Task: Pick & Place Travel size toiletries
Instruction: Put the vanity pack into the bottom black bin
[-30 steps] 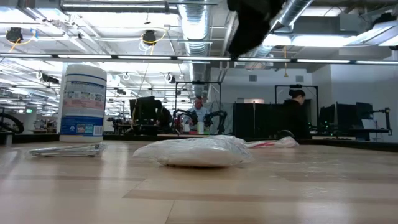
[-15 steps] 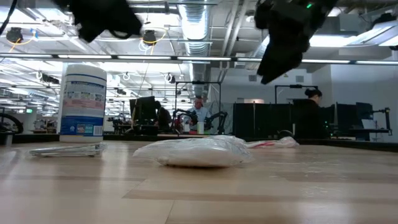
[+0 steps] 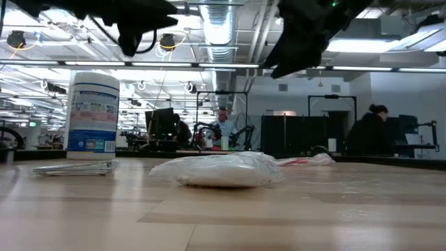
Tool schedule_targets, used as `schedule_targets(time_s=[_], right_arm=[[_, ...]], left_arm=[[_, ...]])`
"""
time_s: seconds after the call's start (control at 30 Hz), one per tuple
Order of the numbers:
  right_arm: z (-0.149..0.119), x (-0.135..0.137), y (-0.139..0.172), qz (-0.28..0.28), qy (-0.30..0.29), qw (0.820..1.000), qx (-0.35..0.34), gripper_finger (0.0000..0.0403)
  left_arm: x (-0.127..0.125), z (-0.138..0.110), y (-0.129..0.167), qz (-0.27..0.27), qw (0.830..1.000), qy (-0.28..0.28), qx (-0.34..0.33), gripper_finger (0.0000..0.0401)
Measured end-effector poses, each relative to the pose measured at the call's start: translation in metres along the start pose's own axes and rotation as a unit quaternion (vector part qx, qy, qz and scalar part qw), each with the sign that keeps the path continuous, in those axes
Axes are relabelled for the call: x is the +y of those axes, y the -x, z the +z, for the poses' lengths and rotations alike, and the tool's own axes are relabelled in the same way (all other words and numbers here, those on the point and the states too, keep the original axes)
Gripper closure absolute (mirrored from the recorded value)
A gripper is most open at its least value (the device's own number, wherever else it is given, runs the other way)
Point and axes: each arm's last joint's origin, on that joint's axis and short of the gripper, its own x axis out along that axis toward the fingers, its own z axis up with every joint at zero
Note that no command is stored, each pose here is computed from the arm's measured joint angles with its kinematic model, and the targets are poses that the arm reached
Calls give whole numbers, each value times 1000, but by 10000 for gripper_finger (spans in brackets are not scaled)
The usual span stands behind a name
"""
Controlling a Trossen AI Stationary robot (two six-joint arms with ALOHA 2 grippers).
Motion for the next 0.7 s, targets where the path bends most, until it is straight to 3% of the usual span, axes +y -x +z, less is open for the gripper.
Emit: schedule_targets(time_s=[0.2,0.33,0.43,0.7], right_arm=[[1,-14,-33,-54,-24,998,14,127],[1,-36,-56,-94,30,994,46,127],[-11,-43,-73,-96,37,991,91,128],[-24,-49,-117,-126,-27,983,132,144]], left_arm=[[1,-4,1,-26,1000,4,10,316],[-3,-5,3,-35,999,3,11,316],[-5,-6,4,-41,999,2,13,316],[-6,-6,4,-42,999,-1,13,316]])
